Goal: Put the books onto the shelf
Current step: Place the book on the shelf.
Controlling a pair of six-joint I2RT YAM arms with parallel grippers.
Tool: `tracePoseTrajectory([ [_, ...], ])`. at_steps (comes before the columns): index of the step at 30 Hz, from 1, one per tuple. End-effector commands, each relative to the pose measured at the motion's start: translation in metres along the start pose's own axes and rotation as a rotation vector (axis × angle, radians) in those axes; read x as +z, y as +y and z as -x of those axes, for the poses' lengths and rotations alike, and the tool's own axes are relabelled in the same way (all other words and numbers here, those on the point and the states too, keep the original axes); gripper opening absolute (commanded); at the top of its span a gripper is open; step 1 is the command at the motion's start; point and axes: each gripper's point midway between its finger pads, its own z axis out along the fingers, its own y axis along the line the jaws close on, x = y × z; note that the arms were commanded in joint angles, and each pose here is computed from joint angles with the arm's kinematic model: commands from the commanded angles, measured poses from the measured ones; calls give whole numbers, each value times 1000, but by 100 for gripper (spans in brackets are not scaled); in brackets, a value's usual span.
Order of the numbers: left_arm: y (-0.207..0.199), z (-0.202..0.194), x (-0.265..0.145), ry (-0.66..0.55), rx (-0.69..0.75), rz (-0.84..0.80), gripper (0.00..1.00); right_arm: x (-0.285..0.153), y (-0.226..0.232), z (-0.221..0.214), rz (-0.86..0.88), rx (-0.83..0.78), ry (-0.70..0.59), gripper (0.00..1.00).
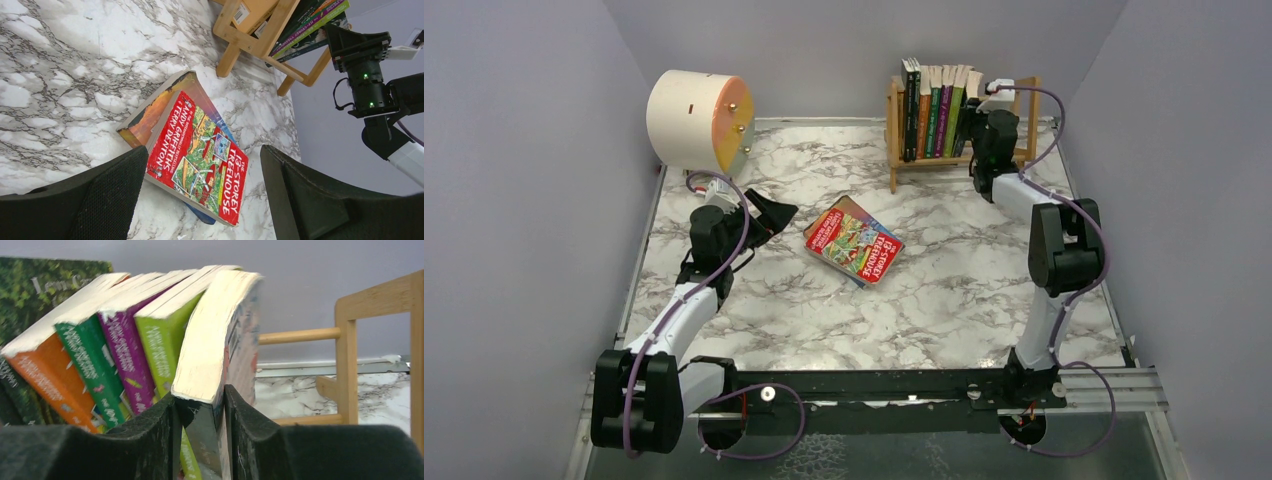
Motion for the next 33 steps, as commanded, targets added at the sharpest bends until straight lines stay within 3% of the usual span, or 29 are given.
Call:
tracePoseTrajectory([
  [1,-7,3,-2,-22,11,-27,76,10,-9,-9,-68,-5,37,22],
  [3,-6,3,-2,-23,11,-25,76,12,-11,-7,-80,-10,39,11],
  [6,-6,3,-2,-23,11,-24,76,13,-12,-2,-83,-18,28,6],
  [19,-2,2,0,-18,8,-14,76,45,-5,48,-51,-127,31,4],
  [33,0,1,2,-15,7,-4,76,62,1,49,-8,-155,114,2],
])
